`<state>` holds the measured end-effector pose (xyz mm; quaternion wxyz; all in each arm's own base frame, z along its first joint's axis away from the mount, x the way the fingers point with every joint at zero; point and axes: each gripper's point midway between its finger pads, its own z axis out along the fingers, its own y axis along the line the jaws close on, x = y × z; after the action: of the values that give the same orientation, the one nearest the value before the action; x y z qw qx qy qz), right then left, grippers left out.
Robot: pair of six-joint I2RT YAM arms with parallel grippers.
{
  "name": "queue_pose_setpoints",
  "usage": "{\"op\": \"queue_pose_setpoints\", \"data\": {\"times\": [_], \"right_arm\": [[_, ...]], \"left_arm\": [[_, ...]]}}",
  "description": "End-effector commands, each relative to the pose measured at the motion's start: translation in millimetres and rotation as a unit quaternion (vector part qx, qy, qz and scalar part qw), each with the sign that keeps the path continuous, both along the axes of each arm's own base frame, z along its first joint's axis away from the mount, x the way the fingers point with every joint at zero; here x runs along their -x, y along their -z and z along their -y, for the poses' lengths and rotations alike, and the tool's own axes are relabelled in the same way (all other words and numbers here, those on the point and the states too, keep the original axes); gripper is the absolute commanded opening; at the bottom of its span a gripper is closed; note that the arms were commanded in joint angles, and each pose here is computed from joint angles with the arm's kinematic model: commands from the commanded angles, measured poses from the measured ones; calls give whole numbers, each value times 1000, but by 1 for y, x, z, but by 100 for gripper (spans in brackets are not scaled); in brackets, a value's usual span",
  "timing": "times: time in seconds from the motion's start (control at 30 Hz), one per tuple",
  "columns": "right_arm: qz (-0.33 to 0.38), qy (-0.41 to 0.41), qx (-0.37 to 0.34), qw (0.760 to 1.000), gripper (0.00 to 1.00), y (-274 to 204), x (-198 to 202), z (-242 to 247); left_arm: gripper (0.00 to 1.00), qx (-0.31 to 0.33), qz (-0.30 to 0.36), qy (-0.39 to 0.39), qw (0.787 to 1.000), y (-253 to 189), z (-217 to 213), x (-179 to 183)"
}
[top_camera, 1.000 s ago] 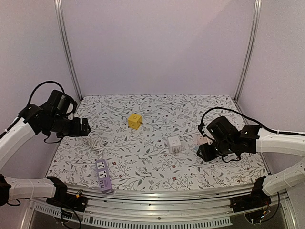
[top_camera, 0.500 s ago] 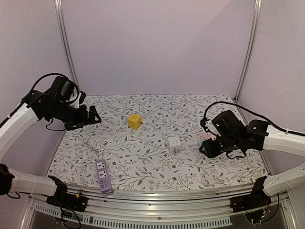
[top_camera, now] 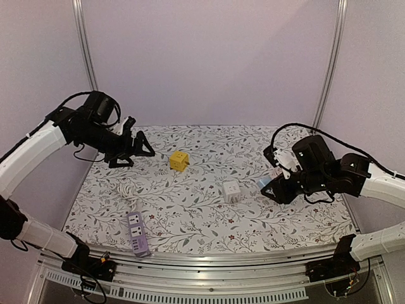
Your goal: Insert the plug
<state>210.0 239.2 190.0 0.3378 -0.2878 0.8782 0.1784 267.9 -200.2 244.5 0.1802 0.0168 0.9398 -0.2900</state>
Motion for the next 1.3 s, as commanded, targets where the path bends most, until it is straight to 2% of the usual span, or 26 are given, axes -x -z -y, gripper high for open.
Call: {"op": "queue_pose_setpoints", "data": {"times": [0.0,0.17,0.37,0.53,0.63,1.0,1.27], "right_arm": [[29,-75,-47,996,3,-35,4,-31],[63,-125,-54,989,4,-56,3,-46],[122,-182,-37,975,0,-72,3,-52],[146,-177,-34,973,0,-83,-2,-51],[154,-177,-29,972,0,-85,-4,-50],[158,-206,-17,966,0,-84,2,-50],[146,-230,-30,962,0,-82,9,-58]], "left_arm": [[99,84,-19,61,994,-14,44,6],[96,113,-45,110,986,-15,88,11],[91,143,-57,174,973,-28,150,27],[87,193,-58,205,958,-41,198,32],[87,202,-58,223,952,-46,219,35],[79,207,-82,272,936,-41,271,55],[74,194,-90,284,935,-27,286,67]]}}
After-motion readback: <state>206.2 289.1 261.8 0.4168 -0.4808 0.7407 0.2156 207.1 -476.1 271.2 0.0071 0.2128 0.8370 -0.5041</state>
